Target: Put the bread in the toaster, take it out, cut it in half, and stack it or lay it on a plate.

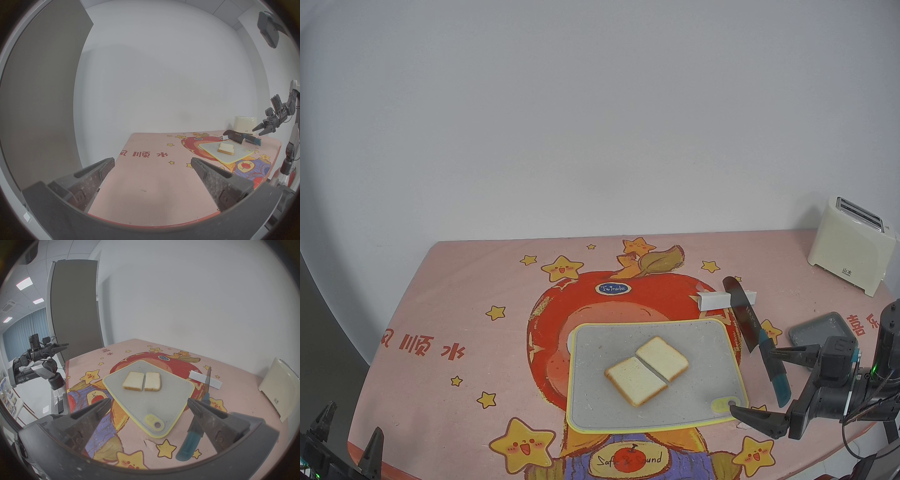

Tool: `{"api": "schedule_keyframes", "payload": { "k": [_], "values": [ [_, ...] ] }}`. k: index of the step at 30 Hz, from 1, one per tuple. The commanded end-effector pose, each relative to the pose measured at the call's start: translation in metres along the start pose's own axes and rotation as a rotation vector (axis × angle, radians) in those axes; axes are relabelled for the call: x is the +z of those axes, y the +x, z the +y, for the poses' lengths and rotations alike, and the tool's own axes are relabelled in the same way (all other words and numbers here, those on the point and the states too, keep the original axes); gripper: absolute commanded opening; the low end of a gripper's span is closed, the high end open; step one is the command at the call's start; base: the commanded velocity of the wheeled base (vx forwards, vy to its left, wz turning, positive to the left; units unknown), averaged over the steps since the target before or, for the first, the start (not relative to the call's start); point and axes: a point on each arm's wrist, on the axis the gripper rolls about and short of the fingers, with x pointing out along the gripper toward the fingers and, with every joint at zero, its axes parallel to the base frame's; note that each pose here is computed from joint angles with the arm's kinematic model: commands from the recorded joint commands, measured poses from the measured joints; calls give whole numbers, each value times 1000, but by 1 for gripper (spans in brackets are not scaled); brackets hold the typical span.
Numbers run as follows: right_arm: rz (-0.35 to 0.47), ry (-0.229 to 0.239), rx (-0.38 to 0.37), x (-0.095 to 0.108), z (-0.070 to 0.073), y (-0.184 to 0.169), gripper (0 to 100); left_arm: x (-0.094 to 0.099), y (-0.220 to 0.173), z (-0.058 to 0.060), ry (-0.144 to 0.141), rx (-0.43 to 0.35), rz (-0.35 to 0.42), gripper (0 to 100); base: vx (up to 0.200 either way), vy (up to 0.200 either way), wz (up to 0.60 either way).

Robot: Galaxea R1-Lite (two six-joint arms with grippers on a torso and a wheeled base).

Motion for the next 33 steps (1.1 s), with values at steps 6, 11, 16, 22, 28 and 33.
{"api": "schedule_keyframes", "payload": {
  "k": [6,11,16,22,28,33],
  "values": [
    [-46,18,1,2,0,0,100,-5,1,0,0,1,19,100,0,0,0],
    [-61,12,-18,9,-1,3,100,-5,1,0,0,1,21,100,0,0,0],
    [-38,2,-48,10,0,10,100,-5,1,0,0,1,19,100,0,0,0],
    [-90,14,-44,21,-1,7,100,-5,1,0,0,1,21,100,0,0,0],
    [-86,13,-17,22,4,8,100,-5,1,0,0,1,21,100,0,0,0],
    [-113,58,-20,33,2,8,100,-5,1,0,0,1,19,100,0,0,0]
  ]
}}
